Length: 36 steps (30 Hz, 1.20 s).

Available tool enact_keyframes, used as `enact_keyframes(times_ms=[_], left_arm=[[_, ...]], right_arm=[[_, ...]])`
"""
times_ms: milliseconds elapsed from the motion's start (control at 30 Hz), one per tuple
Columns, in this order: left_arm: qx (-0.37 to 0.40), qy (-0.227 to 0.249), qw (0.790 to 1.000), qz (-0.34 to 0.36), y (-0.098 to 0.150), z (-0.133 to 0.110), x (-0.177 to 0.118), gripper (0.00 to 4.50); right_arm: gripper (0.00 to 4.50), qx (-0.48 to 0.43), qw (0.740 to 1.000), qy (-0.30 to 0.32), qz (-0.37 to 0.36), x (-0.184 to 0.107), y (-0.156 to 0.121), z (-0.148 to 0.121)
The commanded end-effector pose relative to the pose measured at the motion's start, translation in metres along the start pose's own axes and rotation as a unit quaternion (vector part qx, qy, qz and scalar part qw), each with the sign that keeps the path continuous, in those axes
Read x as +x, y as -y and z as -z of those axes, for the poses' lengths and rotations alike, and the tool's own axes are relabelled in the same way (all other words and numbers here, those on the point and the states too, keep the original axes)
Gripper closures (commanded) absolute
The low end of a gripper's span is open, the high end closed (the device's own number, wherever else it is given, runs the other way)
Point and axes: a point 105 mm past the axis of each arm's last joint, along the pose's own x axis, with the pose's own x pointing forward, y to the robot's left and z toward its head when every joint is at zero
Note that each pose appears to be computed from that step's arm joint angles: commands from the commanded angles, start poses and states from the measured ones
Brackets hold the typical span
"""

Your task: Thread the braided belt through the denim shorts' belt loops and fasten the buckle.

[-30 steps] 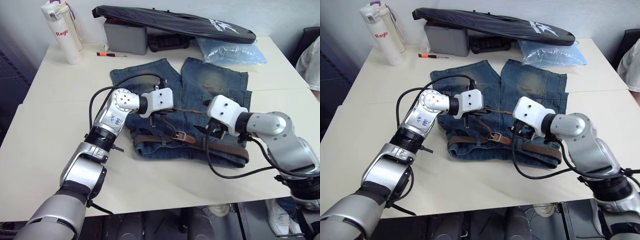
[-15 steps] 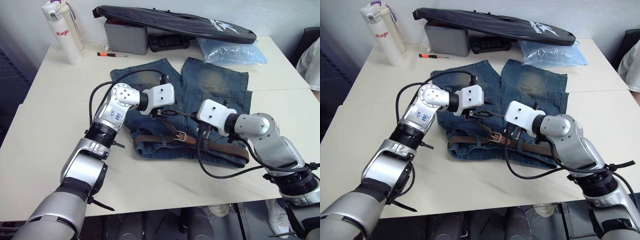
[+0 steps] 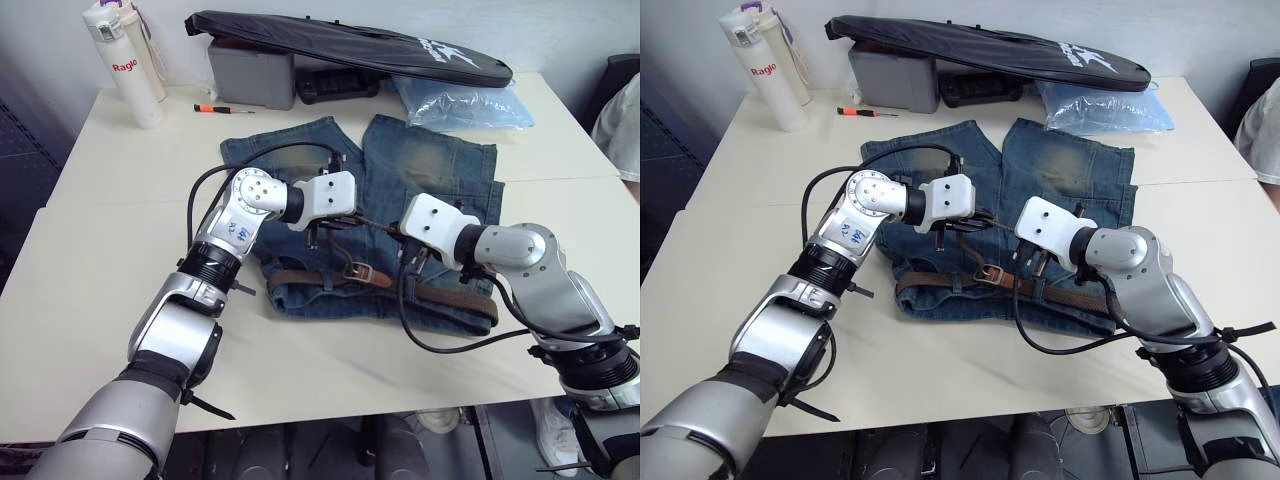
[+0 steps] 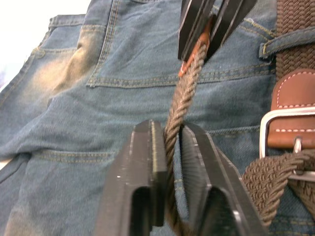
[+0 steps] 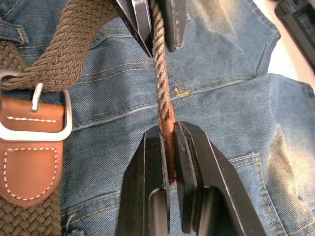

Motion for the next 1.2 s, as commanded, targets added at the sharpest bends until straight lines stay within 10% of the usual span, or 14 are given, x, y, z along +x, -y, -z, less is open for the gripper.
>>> enact_keyframes(times_ms=[33,300,633,1200], left_arm=[[0.022,0.017,1.000,-0.013,-0.014,-0.018,-0.002,4.44],[0.006,0.024,0.999,-0.020,-0.017,-0.017,-0.003,4.44],[-0.002,-0.007,0.998,-0.059,-0.023,0.003,-0.013,4.50],[-0.001,-0.019,0.998,-0.059,-0.021,0.009,-0.014,4.50]], right_arm=[[4.50,-0.014,1.000,0.024,0.004,-0.005,0.003,-0.015],[4.50,-0.002,0.999,0.036,0.000,-0.006,0.000,-0.018],[0.85,-0.015,0.997,0.033,-0.069,-0.021,-0.045,-0.011],[0.85,-0.066,0.997,-0.011,-0.034,-0.002,-0.059,0.009]])
